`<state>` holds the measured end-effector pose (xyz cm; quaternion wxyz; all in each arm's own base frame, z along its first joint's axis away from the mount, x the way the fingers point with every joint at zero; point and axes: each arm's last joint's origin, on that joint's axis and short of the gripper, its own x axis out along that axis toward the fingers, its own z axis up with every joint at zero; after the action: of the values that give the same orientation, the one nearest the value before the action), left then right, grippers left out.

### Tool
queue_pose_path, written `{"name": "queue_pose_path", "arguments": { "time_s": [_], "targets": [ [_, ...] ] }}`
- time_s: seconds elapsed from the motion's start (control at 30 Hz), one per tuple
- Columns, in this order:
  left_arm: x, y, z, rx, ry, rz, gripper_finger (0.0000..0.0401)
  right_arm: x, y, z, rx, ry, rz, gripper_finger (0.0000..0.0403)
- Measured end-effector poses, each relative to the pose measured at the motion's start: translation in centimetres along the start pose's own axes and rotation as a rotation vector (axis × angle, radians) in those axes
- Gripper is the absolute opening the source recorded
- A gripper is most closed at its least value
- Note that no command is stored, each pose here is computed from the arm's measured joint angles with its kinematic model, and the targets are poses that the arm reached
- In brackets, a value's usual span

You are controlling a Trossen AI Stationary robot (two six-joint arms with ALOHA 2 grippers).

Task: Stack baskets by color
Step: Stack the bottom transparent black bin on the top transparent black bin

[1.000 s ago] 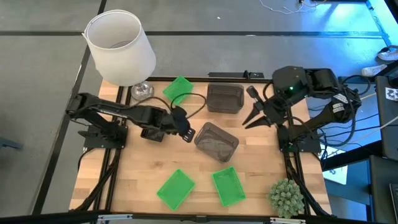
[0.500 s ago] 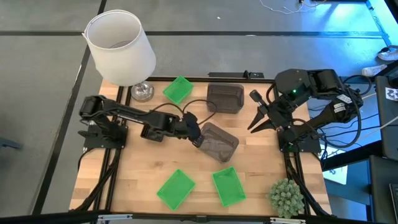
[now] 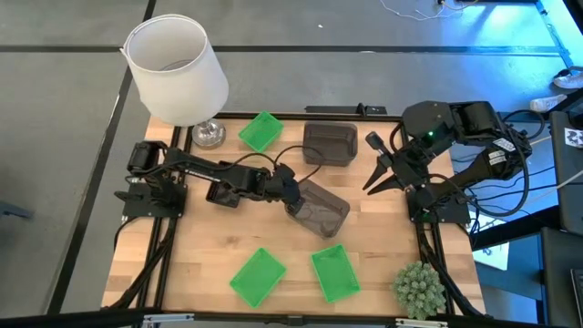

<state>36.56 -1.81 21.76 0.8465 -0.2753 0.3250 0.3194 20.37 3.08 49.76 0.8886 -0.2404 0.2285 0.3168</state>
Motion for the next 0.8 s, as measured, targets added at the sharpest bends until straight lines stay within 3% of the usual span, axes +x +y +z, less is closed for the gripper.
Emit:
{"name": "queue_pose_path", "arguments": {
  "time_s": [0.8],
  "targets": [
    [2.6,0.3,-1.3,0.073,0.058,0.041,0.0082,0.0,0.0,-0.1,0.003,0.007,0.004,0.0061]
  ]
}}
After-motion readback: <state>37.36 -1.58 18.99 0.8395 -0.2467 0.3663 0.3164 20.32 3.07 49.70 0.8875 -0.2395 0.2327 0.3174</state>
